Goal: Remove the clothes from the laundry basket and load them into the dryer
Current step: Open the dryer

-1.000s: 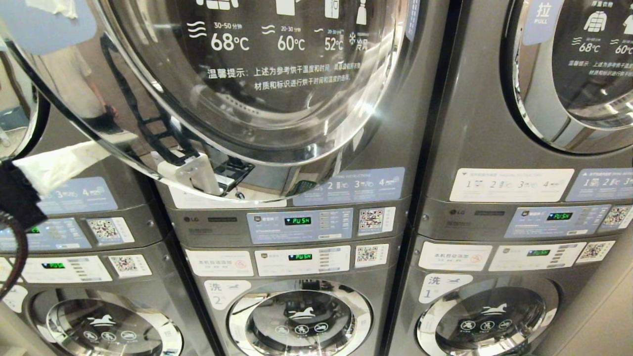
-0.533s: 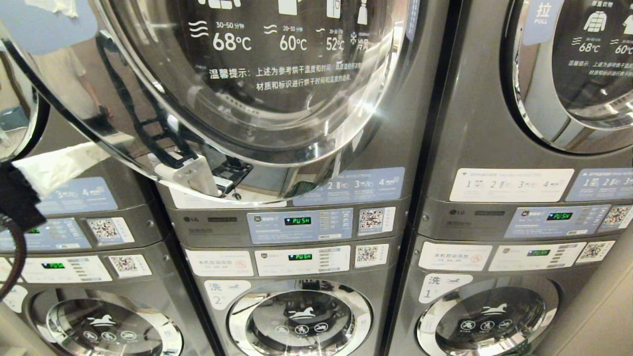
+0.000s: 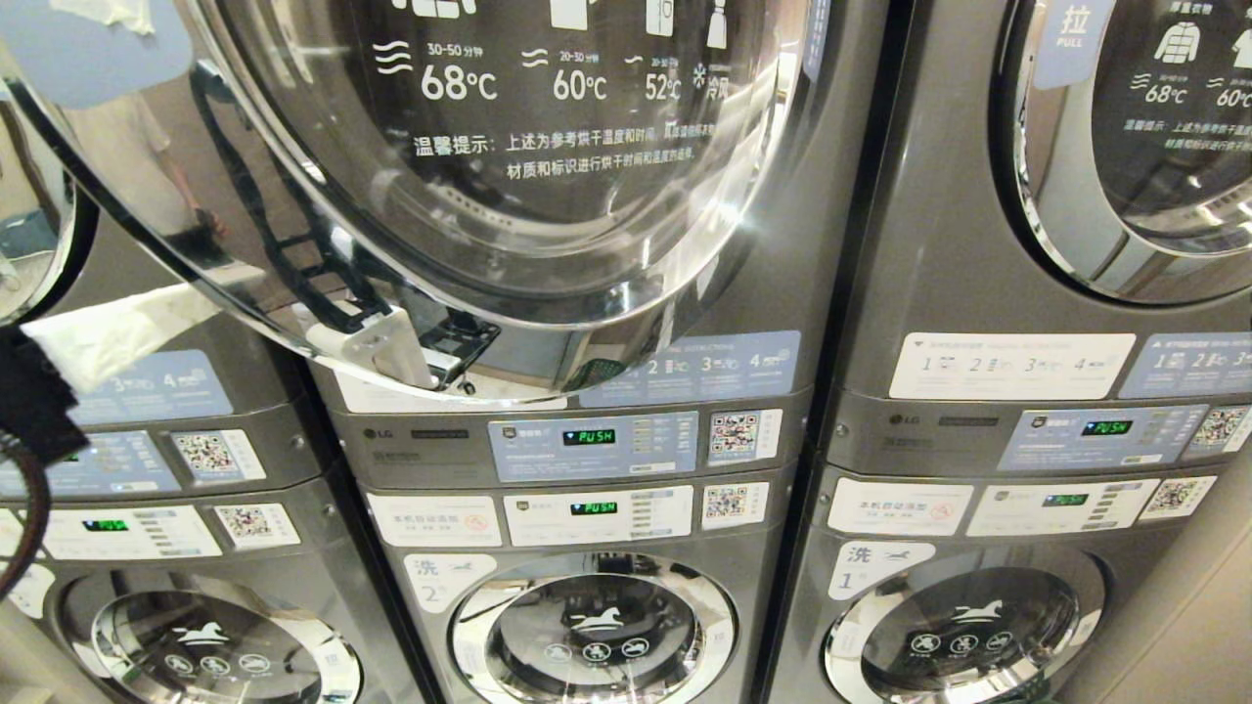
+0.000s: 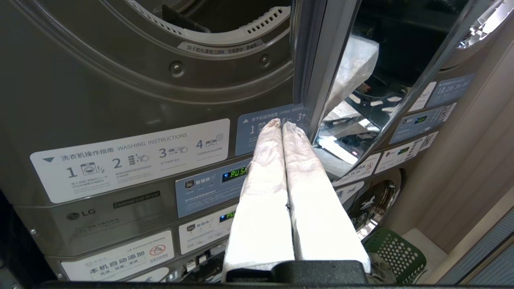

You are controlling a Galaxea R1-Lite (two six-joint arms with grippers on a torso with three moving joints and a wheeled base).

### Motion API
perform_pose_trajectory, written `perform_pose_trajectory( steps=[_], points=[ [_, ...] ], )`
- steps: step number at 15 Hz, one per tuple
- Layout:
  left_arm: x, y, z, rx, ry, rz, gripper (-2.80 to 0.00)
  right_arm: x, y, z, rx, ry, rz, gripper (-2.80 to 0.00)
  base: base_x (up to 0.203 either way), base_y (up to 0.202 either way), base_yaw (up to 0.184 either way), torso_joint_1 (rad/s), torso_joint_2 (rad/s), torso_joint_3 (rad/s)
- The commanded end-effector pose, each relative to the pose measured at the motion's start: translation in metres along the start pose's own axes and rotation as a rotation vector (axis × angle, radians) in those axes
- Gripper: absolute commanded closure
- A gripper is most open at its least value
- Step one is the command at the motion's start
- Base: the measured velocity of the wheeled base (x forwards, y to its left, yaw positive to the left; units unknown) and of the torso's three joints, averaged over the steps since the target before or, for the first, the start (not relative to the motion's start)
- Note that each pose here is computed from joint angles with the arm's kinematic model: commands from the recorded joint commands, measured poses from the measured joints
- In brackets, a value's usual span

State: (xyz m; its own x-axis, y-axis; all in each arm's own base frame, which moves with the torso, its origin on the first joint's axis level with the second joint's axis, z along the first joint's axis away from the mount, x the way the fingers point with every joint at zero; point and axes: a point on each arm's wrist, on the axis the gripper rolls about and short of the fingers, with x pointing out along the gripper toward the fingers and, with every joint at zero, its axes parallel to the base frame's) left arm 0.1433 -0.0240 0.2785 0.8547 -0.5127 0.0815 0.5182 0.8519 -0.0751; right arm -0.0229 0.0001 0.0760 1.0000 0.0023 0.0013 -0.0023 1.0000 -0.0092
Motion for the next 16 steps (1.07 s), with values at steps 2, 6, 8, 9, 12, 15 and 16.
perform_pose_trajectory(
  steps=[2, 6, 8, 9, 12, 15, 16],
  points=[
    [-0.0006, -0.0005, -0.0005, -0.001, -0.001, -0.004, 0.00, -0.0001, 0.0000, -0.0001, -0.002, -0.002, 0.001, -2.80, 0.000, 0.000, 0.000, 0.000, 0.00, 0.000],
    [-0.0012, -0.0009, -0.0014, 0.000, 0.004, -0.004, 0.00, -0.0001, 0.0000, -0.0001, 0.000, -0.002, 0.001, -2.80, 0.000, 0.000, 0.000, 0.000, 0.00, 0.000],
    [-0.0009, -0.0007, -0.0018, 0.007, 0.007, -0.004, 0.00, -0.0001, 0.0000, -0.0001, -0.002, -0.002, 0.001, -2.80, 0.000, 0.000, 0.000, 0.000, 0.00, 0.000],
    [-0.0005, -0.0004, -0.0028, 0.008, 0.010, -0.003, 0.00, -0.0001, 0.0000, -0.0001, 0.000, -0.002, 0.001, -2.80, 0.000, 0.000, 0.000, 0.000, 0.00, 0.000],
    [-0.0005, -0.0004, -0.0028, 0.008, 0.010, -0.003, 0.00, -0.0001, 0.0000, -0.0001, 0.000, -0.002, 0.001, -2.80, 0.000, 0.000, 0.000, 0.000, 0.00, 0.000],
    [-0.0007, -0.0005, -0.0027, 0.008, 0.009, -0.003, 0.00, -0.0001, 0.0000, -0.0001, 0.000, -0.002, 0.001, -2.80, 0.000, 0.000, 0.000, 0.000, 0.00, 0.030],
    [-0.0009, -0.0006, -0.0026, 0.009, 0.008, -0.003, 0.00, -0.0001, 0.0000, -0.0001, 0.000, -0.002, 0.001, -2.80, 0.000, 0.000, 0.000, 0.002, 0.00, 0.133]
  ],
)
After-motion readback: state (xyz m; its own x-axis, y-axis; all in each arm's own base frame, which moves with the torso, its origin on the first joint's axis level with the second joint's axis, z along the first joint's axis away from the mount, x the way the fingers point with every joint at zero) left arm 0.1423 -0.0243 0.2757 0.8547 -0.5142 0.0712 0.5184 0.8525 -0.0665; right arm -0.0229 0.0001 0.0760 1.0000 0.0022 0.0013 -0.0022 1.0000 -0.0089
